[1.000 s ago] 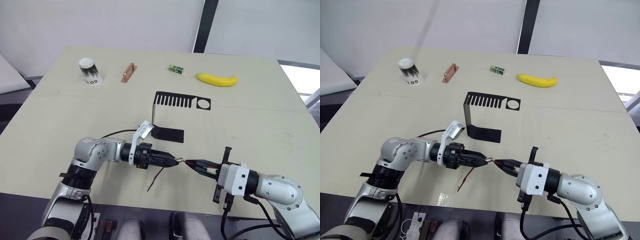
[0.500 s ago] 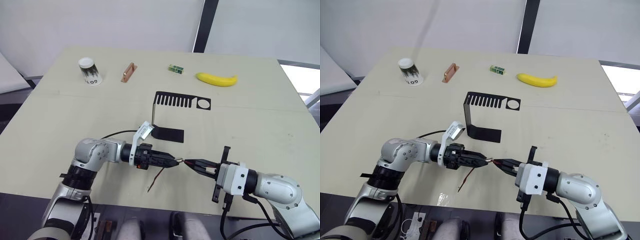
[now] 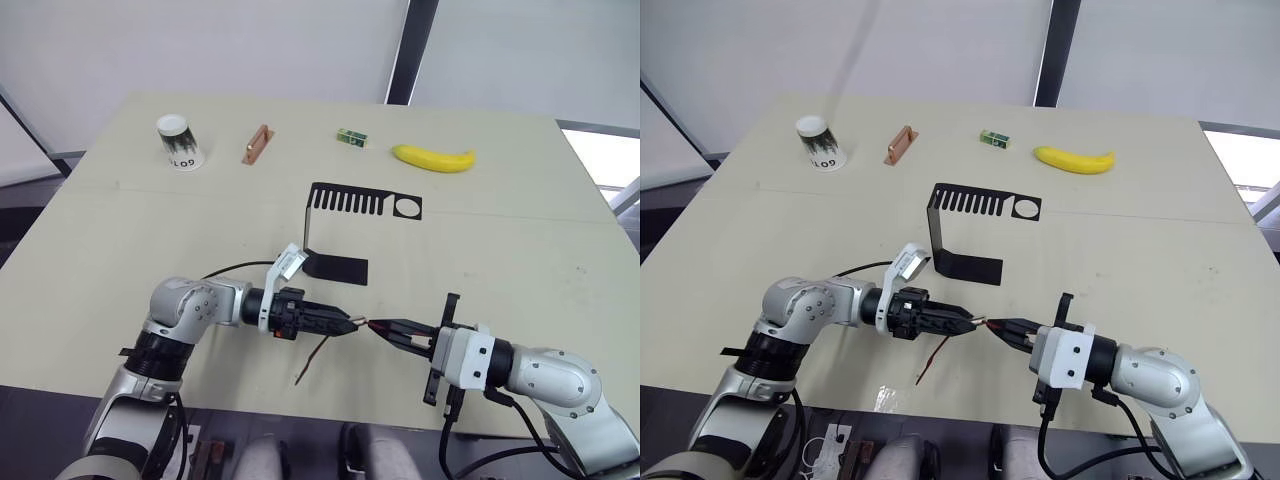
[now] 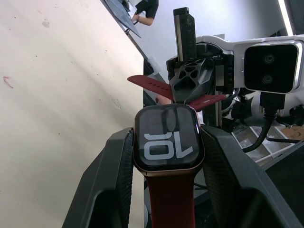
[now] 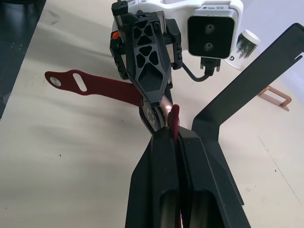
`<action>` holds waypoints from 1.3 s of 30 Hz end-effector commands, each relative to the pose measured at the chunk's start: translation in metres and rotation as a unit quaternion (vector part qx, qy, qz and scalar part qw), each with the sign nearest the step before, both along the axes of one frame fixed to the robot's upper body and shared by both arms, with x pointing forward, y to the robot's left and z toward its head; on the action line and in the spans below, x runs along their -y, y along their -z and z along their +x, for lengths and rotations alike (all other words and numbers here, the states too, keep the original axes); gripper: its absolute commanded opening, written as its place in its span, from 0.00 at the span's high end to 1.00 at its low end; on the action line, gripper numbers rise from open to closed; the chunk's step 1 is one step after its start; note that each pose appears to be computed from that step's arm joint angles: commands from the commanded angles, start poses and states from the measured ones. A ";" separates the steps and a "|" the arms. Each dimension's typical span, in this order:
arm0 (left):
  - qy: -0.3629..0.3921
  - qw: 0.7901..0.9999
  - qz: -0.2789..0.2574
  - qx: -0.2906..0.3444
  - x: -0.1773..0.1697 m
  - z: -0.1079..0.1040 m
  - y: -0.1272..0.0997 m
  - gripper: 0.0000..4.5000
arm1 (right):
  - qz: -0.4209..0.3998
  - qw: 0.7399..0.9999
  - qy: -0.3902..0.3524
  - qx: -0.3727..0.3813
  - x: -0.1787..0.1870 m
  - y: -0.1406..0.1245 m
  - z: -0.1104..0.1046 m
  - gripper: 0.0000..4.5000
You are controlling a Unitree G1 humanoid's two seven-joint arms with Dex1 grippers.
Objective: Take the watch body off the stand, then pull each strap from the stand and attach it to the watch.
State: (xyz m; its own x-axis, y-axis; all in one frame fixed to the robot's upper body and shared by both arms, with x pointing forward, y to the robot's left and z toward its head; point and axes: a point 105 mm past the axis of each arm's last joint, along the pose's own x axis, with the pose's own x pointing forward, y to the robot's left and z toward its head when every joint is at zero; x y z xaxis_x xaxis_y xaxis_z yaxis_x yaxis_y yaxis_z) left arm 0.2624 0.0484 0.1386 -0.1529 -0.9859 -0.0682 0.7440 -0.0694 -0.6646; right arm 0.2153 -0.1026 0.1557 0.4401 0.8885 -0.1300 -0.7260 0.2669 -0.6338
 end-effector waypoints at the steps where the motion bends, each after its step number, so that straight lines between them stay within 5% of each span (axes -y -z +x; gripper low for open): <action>1: 0.016 1.000 -0.015 0.016 0.003 -0.006 -0.009 0.65 | 0.002 1.000 -0.005 0.010 -0.002 -0.004 -0.002 1.00; 39: 0.022 0.999 0.006 0.029 0.012 -0.010 -0.008 0.65 | -0.017 0.999 -0.007 0.030 -0.007 -0.004 0.001 1.00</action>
State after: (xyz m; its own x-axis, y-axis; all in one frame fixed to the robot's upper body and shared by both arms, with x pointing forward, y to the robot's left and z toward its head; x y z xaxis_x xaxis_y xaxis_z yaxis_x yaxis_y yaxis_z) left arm 0.2621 0.0459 0.1381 -0.1349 -0.9854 -0.1035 0.7602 -0.0360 -0.6487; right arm 0.2197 -0.1012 0.1517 0.4526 0.8759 -0.1670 -0.7055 0.2372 -0.6679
